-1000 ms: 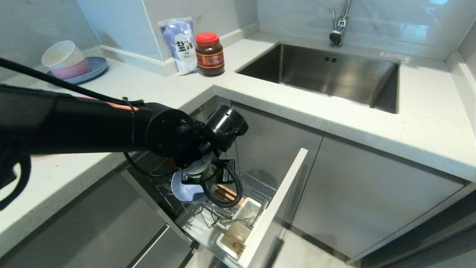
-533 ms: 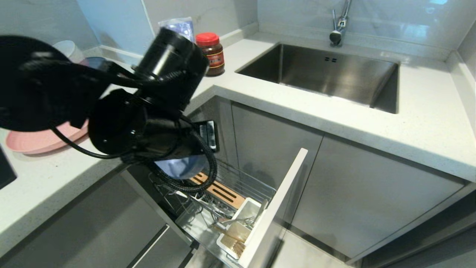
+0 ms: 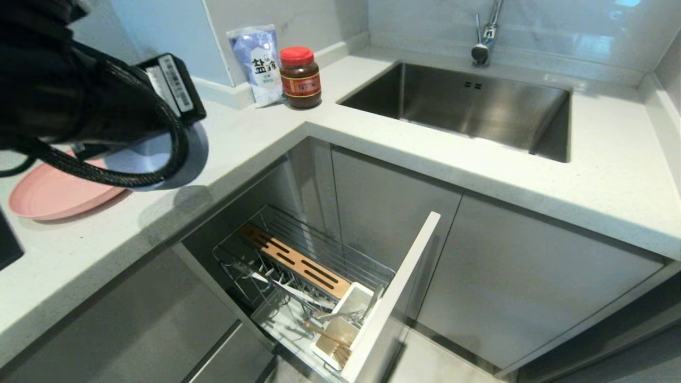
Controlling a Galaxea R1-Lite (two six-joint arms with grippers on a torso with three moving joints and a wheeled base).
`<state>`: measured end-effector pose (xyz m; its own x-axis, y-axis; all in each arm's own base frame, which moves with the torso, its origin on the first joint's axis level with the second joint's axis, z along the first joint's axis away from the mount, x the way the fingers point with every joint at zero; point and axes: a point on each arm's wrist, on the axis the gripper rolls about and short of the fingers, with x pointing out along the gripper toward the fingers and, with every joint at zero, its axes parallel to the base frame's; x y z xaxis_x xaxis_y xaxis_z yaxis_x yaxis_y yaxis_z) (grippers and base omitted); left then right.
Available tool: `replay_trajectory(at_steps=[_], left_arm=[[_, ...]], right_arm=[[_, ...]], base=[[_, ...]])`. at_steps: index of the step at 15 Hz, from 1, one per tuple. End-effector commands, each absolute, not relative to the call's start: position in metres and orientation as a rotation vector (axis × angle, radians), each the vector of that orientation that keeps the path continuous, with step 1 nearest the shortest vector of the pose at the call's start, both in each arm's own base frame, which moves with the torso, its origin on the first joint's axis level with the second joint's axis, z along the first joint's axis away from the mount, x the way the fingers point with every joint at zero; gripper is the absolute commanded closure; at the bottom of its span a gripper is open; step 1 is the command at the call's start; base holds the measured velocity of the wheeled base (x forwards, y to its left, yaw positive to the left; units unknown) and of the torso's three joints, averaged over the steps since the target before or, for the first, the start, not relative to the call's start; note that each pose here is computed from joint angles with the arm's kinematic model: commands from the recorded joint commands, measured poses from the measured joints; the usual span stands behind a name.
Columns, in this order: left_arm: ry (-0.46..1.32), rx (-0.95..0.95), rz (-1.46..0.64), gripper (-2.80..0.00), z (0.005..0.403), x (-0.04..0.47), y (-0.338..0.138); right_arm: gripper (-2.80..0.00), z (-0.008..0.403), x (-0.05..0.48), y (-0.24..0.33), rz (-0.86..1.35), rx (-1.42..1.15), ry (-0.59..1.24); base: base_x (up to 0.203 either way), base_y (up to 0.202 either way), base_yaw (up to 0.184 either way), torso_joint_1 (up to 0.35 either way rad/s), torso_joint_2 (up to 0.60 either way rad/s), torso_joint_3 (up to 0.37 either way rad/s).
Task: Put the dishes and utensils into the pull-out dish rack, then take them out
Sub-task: Take the bowl out of the cupboard
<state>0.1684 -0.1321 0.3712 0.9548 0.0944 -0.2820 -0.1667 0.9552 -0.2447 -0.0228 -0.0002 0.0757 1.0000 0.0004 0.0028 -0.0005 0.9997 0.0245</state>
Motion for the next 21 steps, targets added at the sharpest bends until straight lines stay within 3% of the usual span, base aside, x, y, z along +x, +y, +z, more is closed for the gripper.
replay_trajectory(at_steps=[1,6,11,21], left_arm=[[0.191,-0.330,0.254,0.00,0.391,0.171,-0.099],[0.103,-0.333,0.497,0.00,0.411,0.186,-0.036],[0.174,-0.294,0.490,0.00,0.414,0.203,0.018],[0.413,-0.232,0.368,0.00,0.372,0.266,0.023]], right_arm=[[0.00,0.075,-0.023,0.000,0.000,0.025,-0.005],[0.00,0.075,-0.023,0.000,0.000,0.025,-0.005],[0.00,0.075,-0.023,0.000,0.000,0.025,-0.006],[0.00,0.075,-0.023,0.000,0.001,0.025,-0.006]], base=[[0.000,0.000,0.000,0.000,0.00,0.000],[0.000,0.000,0.000,0.000,0.00,0.000],[0.000,0.000,0.000,0.000,0.00,0.000],[0.000,0.000,0.000,0.000,0.00,0.000]])
